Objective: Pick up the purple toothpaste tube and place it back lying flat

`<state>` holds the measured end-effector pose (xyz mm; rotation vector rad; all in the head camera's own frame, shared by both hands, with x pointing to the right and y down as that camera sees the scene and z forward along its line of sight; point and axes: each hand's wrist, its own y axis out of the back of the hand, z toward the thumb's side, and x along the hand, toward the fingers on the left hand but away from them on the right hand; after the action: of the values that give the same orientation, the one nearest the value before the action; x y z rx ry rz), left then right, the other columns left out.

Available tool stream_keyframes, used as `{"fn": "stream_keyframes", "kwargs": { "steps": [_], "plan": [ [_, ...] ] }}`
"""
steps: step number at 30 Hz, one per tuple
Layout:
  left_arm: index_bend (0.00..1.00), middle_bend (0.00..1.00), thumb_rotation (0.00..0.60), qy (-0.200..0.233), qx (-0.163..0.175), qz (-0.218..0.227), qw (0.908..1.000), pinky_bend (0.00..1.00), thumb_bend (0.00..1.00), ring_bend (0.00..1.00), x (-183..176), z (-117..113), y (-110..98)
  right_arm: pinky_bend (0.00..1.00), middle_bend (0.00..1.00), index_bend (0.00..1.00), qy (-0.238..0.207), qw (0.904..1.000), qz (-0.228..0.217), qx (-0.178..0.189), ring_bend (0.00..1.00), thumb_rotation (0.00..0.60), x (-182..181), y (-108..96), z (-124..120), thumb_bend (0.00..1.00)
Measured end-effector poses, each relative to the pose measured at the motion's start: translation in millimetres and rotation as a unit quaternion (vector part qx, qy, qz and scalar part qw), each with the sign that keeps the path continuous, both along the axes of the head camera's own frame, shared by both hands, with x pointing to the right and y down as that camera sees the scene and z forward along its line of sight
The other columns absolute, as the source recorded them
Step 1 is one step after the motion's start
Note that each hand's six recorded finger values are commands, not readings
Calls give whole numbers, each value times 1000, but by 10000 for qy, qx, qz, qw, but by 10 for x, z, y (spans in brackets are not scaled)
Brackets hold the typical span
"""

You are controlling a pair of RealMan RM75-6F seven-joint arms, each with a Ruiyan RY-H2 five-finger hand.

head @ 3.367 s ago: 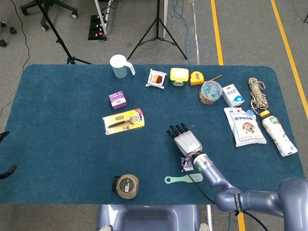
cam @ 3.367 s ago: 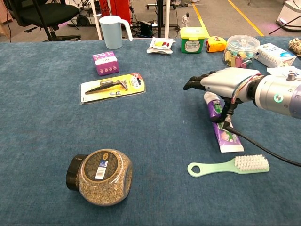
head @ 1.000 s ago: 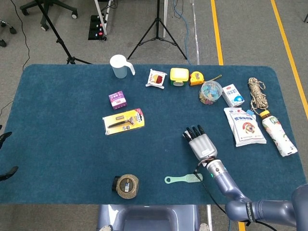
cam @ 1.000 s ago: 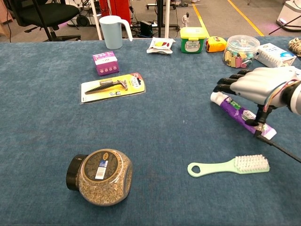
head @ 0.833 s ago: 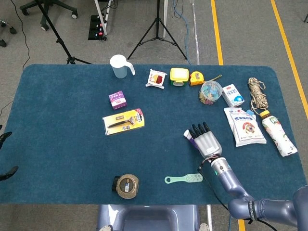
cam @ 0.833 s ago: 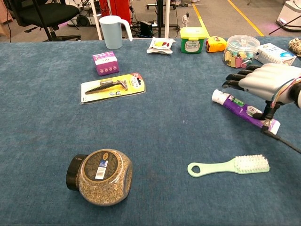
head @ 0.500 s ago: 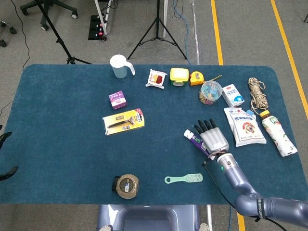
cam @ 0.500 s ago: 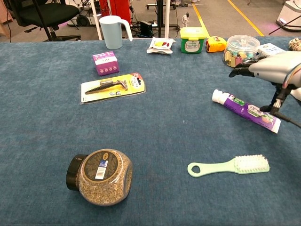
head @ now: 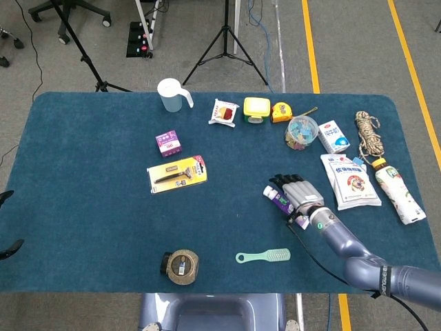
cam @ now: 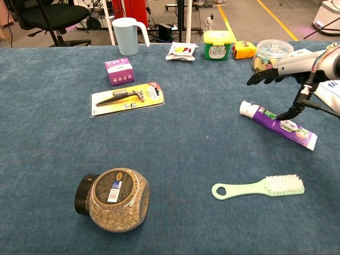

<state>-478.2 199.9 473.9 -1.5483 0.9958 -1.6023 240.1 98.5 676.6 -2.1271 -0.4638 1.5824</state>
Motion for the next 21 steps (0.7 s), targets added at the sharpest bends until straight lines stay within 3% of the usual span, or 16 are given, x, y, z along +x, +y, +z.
{"fn": "stream_keyframes", "kwargs": {
  "steps": [9,21],
  "plan": [
    [98,6,600,-23,-33,-41,10000,0,177,2,-39,13,14,22,81,0,29,9994,-67,-327,133,600,-79,-19,99,297],
    [98,6,600,-21,-26,-41,10000,0,181,1,-46,23,17,85,122,0,98,9977,-118,-658,241,600,-76,103,131,297]
  ]
}}
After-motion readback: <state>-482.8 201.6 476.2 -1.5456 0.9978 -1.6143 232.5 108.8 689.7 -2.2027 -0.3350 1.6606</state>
